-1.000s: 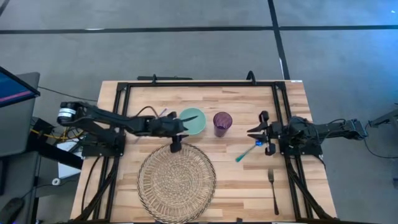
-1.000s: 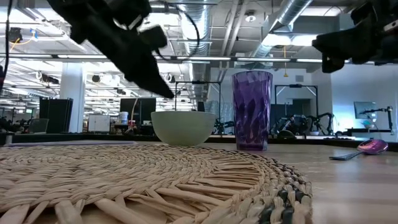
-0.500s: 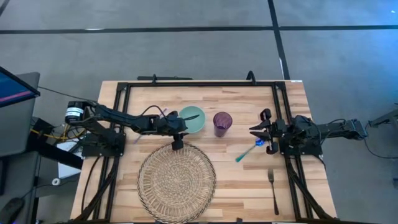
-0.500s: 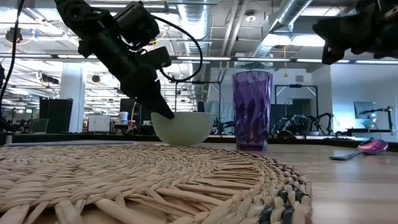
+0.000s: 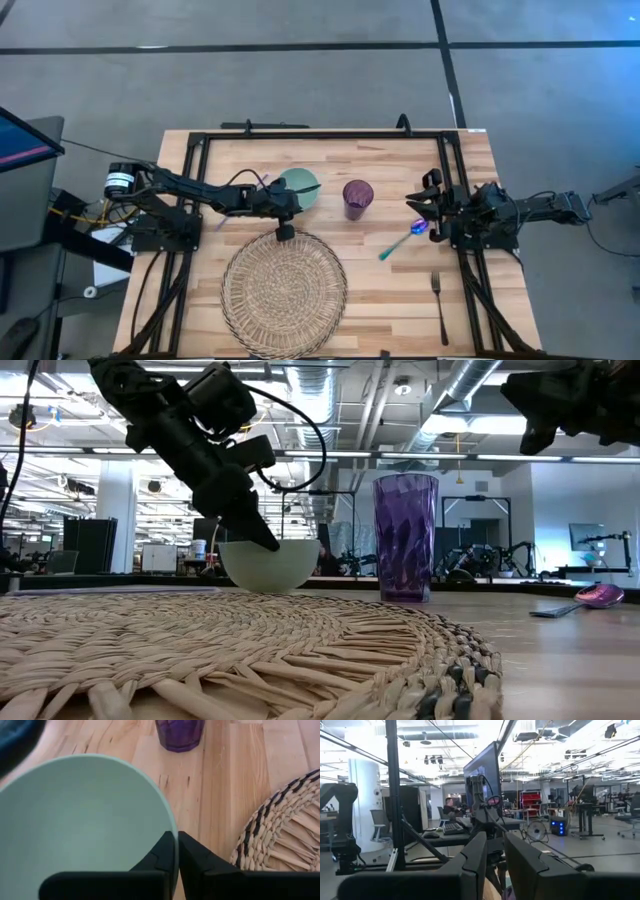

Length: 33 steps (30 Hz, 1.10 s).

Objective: Pick & Place Utensil
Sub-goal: Put the green bowl on the brown mat

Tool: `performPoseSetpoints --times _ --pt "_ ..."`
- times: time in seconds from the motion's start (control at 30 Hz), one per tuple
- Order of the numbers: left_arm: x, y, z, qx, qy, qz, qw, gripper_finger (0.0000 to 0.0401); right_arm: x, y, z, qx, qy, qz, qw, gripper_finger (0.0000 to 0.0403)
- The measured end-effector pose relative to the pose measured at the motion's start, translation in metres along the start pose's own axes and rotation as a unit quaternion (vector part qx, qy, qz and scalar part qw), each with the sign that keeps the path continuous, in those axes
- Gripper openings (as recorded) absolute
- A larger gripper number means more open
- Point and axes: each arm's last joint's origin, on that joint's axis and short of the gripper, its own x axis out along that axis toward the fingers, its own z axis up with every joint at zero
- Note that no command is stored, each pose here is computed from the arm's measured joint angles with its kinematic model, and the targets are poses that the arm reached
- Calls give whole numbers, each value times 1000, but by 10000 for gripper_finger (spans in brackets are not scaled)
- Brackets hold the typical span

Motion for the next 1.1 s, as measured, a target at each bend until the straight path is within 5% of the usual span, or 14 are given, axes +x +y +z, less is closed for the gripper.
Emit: performPoseSetpoints --times 0.47,0.67,0.87,1.1 --pt "-3 -7 3 7 -11 -13 1000 20 13 0 -1 25 25 -24 999 66" --pt "-31 -19 18 38 -65 -11 997 11 26 1 -1 25 29 -25 999 87" --pt "-75 -51 30 23 -126 -88 988 11 37 2 -3 23 44 -28 998 117" --pt "-103 -104 17 38 -110 -205 972 19 48 3 -1 21 59 -29 998 140"
